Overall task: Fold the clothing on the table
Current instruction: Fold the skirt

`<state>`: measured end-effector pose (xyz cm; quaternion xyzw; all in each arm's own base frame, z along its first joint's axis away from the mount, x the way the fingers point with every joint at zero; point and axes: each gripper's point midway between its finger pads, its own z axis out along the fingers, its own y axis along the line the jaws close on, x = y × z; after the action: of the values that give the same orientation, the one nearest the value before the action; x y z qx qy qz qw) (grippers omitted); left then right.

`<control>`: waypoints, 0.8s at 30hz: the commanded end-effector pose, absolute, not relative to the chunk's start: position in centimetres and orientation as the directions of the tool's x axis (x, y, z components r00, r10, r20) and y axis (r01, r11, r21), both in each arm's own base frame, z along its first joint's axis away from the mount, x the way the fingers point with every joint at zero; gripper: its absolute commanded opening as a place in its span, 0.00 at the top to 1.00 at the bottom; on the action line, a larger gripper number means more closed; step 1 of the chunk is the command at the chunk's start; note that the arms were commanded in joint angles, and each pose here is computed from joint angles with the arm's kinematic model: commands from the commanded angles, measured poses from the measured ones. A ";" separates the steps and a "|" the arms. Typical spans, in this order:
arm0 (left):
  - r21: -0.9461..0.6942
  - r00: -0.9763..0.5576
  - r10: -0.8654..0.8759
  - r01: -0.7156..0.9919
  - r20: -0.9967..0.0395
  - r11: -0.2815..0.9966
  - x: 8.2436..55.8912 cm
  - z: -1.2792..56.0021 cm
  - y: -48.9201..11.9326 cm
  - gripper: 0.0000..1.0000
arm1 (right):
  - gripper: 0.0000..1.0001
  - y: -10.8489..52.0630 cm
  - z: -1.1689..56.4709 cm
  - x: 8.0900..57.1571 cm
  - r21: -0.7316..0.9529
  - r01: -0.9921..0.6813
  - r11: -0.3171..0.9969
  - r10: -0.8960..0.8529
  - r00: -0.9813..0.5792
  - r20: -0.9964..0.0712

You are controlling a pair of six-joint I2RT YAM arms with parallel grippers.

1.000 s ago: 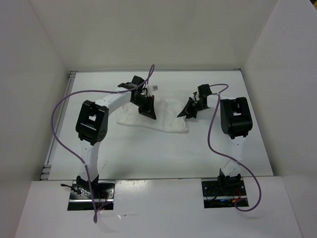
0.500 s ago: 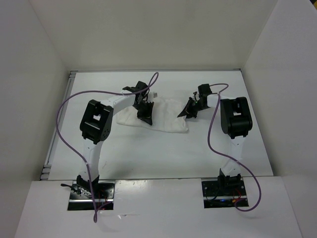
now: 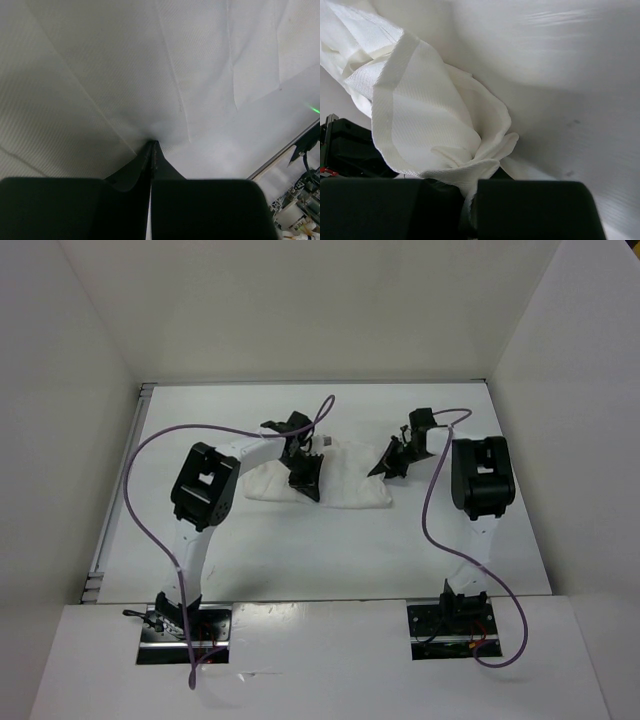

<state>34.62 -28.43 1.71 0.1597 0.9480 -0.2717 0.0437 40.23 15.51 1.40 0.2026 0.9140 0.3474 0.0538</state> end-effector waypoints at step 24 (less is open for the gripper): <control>-0.497 -0.907 0.388 0.415 -0.163 0.762 34.9 0.0 -33.5 0.94 | 1.00 21.4 21.0 40.6 0.866 0.018 0.499 0.330 -0.928 -0.171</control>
<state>35.16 -34.97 1.94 0.2111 0.9264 -0.3104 0.0309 39.79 20.15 15.62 0.1382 0.8751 0.4497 0.1135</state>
